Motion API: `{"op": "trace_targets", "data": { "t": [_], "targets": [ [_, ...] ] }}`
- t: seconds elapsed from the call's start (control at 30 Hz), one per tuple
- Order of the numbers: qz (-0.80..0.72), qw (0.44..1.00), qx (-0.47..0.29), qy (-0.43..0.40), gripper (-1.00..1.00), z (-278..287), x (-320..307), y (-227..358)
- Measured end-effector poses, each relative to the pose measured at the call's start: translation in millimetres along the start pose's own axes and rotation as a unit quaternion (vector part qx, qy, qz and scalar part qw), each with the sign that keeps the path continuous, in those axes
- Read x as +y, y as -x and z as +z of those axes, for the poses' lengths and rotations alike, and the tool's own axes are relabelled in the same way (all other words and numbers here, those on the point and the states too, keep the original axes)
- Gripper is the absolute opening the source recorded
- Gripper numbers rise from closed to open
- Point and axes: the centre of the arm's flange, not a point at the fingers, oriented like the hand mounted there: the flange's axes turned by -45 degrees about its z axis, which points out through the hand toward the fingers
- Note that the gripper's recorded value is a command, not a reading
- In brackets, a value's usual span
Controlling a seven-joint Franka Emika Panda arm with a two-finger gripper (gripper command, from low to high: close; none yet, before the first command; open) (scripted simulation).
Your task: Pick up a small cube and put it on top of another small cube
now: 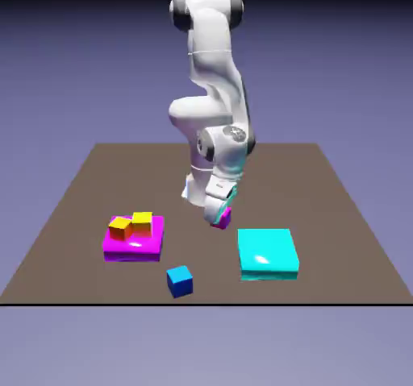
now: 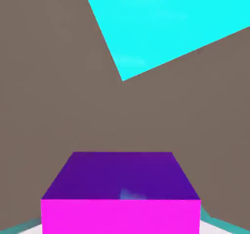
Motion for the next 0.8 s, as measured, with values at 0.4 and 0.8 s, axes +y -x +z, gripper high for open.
{"op": "trace_targets", "data": {
  "t": [0.4,0.8],
  "targets": [
    [0.099,0.995,-0.002,-0.026,-1.00,-26,158,6],
    [0.128,0.992,0.000,-0.011,1.00,16,220,12]
  ]
}}
